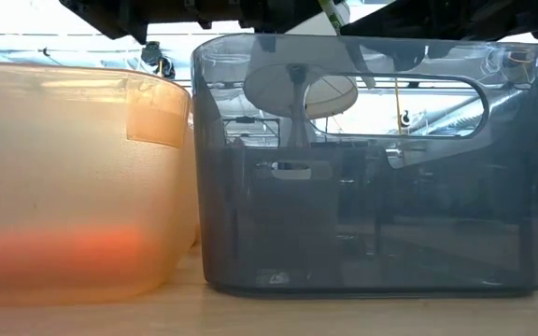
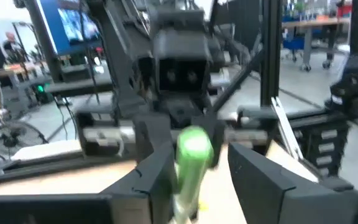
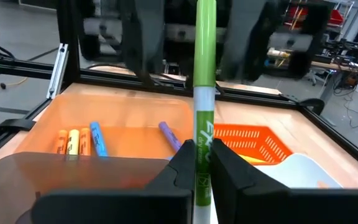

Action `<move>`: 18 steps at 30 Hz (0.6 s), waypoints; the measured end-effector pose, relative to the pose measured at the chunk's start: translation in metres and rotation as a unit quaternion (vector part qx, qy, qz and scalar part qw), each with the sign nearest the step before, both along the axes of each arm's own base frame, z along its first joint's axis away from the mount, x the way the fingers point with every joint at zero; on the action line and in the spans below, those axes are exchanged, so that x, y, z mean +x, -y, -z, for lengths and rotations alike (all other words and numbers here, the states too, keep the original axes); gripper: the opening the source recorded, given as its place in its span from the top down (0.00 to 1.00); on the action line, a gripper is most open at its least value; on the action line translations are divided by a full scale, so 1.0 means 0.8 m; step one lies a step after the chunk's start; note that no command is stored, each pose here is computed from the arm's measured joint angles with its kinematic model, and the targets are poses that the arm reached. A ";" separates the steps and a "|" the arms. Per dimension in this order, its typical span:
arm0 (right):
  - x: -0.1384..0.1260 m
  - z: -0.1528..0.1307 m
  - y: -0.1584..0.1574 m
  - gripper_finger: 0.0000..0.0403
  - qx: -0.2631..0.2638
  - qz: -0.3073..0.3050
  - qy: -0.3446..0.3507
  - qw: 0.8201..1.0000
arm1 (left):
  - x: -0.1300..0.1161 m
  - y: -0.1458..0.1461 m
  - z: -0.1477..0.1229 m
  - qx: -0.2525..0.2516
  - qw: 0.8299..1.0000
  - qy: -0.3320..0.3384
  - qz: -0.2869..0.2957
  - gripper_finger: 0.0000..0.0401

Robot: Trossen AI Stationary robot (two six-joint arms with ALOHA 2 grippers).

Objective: Pick & Place Markers
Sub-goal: Put the right light green marker pen into the white bin

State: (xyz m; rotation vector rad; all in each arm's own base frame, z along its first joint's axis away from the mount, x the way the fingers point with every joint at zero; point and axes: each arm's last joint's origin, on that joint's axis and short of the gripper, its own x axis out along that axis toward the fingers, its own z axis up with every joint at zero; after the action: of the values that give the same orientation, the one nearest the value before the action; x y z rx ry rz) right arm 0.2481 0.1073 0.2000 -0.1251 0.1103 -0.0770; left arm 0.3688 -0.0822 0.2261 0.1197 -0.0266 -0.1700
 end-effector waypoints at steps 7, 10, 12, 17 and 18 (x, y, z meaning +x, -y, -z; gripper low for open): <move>0.000 0.000 0.000 0.96 -0.001 0.000 0.001 1.000 | 0.001 -0.002 0.002 -0.002 1.000 -0.007 -0.002 0.71; 0.000 0.000 0.000 0.96 -0.006 -0.001 0.001 1.000 | 0.000 -0.002 0.002 0.000 1.000 -0.006 -0.002 0.74; -0.001 -0.001 -0.001 0.96 -0.014 -0.004 0.001 1.000 | 0.000 -0.002 0.002 0.000 1.000 -0.006 -0.002 0.75; -0.002 -0.004 -0.005 0.96 -0.019 -0.010 0.015 1.000 | 0.001 -0.002 0.002 0.000 1.000 -0.006 -0.003 0.77; -0.002 -0.005 -0.005 0.96 -0.020 -0.010 0.016 1.000 | 0.001 -0.002 0.002 0.000 1.000 -0.006 -0.003 0.77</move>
State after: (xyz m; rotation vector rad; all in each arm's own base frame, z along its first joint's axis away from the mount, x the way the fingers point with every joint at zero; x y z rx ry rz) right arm 0.2466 0.1114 0.2037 -0.1644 0.0753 -0.0603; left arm 0.3692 -0.0804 0.2247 0.1183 -0.0142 -0.1652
